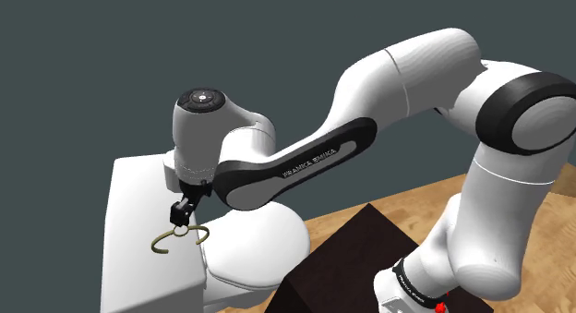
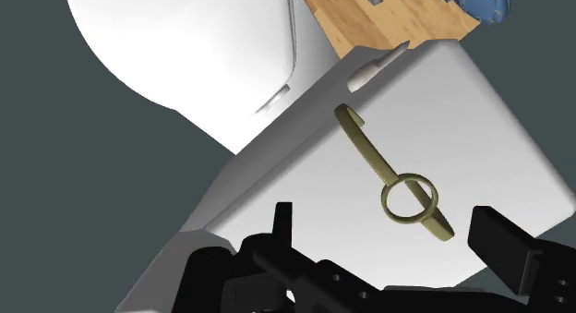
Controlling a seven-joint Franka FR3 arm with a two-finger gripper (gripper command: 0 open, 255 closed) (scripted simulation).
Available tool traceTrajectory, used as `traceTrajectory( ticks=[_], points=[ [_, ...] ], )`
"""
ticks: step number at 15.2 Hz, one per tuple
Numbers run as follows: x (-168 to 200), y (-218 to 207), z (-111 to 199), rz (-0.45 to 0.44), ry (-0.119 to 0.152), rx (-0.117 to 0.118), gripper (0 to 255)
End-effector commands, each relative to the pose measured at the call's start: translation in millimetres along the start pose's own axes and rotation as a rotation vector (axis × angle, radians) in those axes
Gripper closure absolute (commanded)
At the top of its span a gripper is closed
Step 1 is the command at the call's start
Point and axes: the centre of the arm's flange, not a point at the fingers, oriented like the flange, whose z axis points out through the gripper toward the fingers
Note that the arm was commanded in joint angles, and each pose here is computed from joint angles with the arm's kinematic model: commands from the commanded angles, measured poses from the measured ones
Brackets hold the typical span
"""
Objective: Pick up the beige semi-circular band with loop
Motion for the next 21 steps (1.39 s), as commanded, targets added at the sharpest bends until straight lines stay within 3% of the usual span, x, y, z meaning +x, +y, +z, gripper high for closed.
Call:
traceTrajectory(
  ticks=[1, 12, 13, 21],
  points=[
    [13, -21, 14, -0.021, -0.001, 0.003, 0],
    [17, -38, 64, -0.035, -0.002, 0.005, 0],
    [17, -38, 63, -0.035, -0.002, 0.005, 255],
    [17, -39, 63, -0.035, -0.002, 0.005, 255]
  ],
)
